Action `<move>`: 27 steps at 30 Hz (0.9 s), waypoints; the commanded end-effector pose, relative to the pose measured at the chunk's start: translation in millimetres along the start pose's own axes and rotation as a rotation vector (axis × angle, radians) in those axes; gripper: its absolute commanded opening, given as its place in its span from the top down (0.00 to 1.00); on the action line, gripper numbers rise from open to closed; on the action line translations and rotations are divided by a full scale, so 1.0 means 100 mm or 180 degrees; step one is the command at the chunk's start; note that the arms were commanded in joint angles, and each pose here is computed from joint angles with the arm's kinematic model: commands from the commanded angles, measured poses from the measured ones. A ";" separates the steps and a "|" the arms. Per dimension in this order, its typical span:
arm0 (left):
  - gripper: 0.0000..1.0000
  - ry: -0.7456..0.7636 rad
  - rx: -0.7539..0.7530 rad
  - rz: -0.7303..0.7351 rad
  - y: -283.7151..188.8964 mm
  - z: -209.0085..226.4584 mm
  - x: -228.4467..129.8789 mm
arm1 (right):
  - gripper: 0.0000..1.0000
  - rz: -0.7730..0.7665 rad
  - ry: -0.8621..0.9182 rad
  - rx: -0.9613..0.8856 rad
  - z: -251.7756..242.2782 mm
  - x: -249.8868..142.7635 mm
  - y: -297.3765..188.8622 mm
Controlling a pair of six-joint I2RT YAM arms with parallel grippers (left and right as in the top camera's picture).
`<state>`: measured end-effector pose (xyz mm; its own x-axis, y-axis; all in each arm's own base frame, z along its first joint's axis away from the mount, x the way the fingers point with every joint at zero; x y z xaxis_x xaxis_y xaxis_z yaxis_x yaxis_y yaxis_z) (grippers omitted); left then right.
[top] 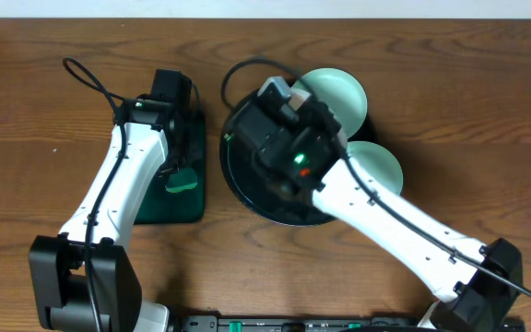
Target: Clean dirty plates on tray and stack at the side
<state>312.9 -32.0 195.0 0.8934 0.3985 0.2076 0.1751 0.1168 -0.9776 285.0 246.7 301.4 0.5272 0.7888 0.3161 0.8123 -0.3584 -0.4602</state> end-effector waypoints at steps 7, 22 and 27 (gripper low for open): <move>0.93 0.0012 0.0052 0.0028 0.04 0.03 -0.01 | 0.99 -0.0210 -0.0147 -0.0585 -0.07 0.08 -0.37; 0.93 0.0135 0.0040 0.0054 0.04 0.03 -0.02 | 0.99 -0.0194 -0.0114 -0.0576 0.04 0.12 -0.32; 0.93 0.0134 0.0039 0.0052 0.04 0.02 -0.02 | 0.99 -0.0178 -0.0154 -0.0529 0.10 0.13 -0.28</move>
<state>312.7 -32.0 195.0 0.9059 0.3706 0.2048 0.1736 0.1162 -0.9779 263.2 267.5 310.0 0.4654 0.8394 0.2806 0.8697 -0.3749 -0.3211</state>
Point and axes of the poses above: each gripper's point midway between its finger pads, its own y axis out along the fingers, its own z axis along the line the jaws close on, x = y × z, the point moved 9 cm from there along -y, back along the fingers, and after that the axes turned 2 degrees about -y, right-handed, at the moved point
